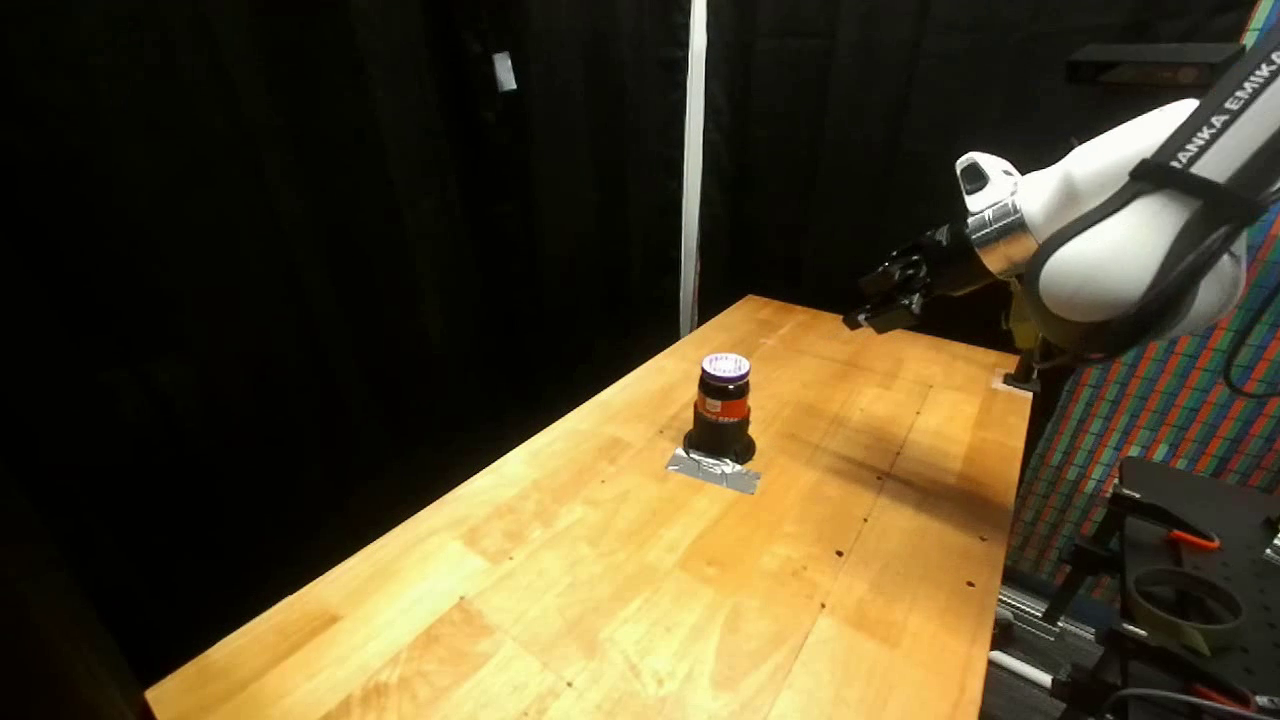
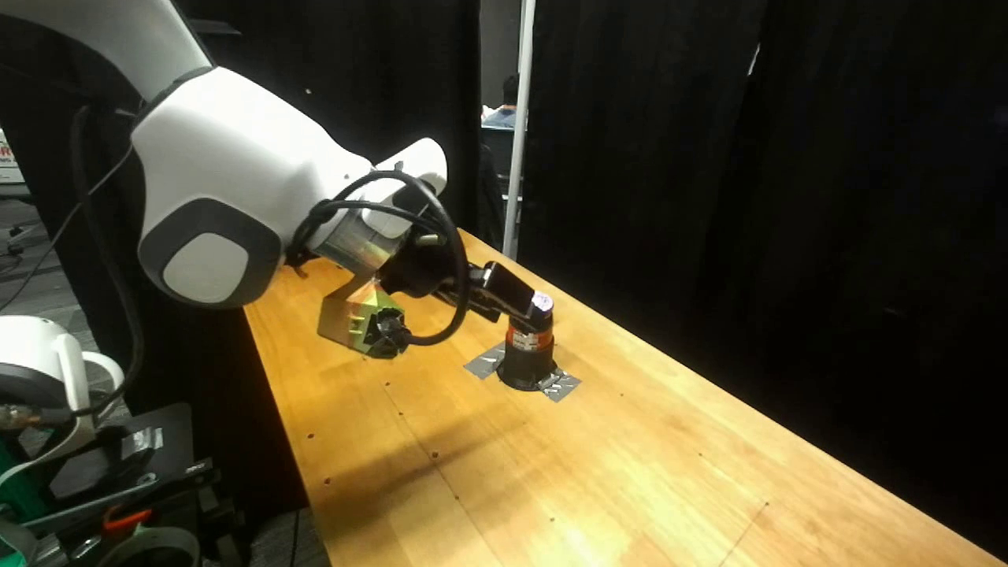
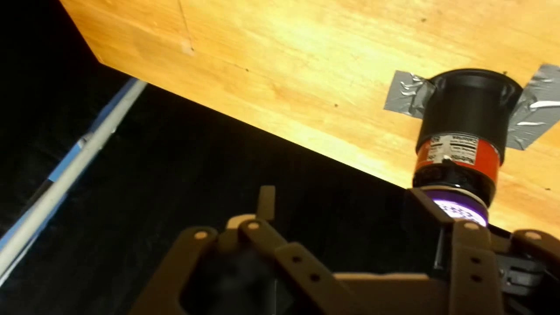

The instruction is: Put the elastic around the bottle

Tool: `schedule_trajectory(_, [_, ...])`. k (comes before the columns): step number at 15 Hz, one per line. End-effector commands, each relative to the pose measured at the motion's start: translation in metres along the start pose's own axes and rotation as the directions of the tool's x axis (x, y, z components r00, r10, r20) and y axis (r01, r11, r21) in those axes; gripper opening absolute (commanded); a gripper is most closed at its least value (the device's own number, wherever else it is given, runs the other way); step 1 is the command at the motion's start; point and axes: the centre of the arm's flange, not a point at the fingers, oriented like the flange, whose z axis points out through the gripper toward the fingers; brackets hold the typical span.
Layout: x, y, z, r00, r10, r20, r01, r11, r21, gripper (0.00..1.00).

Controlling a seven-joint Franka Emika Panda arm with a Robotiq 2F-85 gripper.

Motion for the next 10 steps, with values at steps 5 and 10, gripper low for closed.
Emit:
schedule_trajectory(5, [0.031,-0.003,-0.064,0.986,0.025,0.167,-0.005,0.993,-0.119,1.00])
schedule_trajectory(10, [0.033,-0.020,-0.088,0.975,0.086,0.206,-0.056,0.987,-0.150,1.00])
